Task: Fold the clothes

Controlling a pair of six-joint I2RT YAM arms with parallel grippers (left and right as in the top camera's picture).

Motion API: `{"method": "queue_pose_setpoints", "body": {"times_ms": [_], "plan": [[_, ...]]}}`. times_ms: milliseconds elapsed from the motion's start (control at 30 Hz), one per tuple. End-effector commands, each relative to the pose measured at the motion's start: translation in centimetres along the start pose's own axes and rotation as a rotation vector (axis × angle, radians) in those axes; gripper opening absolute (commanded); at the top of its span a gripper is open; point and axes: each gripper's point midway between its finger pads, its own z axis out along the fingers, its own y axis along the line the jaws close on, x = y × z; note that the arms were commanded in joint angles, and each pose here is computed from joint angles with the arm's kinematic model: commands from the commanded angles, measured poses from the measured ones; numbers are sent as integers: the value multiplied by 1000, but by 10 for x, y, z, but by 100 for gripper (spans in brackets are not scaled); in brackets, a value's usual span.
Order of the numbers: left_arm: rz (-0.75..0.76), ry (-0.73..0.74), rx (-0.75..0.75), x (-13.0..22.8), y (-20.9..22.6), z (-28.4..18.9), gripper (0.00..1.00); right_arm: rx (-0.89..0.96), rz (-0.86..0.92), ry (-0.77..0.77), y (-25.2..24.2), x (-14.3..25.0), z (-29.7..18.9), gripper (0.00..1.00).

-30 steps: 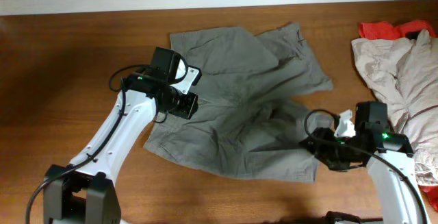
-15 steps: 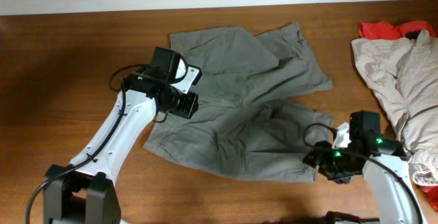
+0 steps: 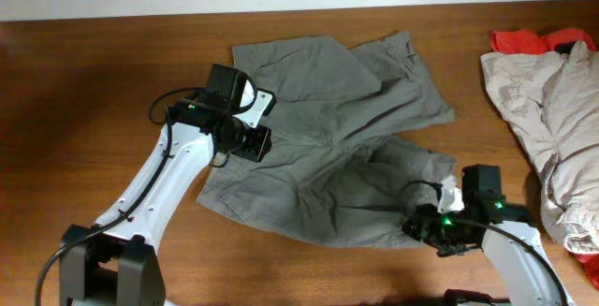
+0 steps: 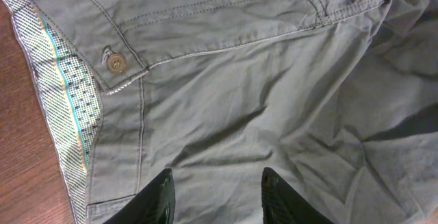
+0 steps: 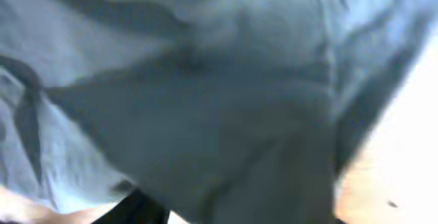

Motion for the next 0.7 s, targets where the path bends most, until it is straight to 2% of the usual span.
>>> {"method": "queue_pose_setpoints", "body": {"times_ms": [0,167,300,333,467,667], "plan": [[17,11,21,2,-3,5,41,-43,-77,-38,13,-9,-1,47],[16,15,21,3,-3,5,41,-43,-77,-40,13,-10,-2,30],[16,15,21,3,-3,5,41,-57,-47,12,14,3,-2,12],[16,15,21,3,-3,5,41,-98,-33,36,21,8,-3,4],[16,16,17,4,-2,5,41,-129,-15,63,33,11,-18,4],[12,20,-34,4,8,4,41,-70,34,29,47,14,-75,4]]}}
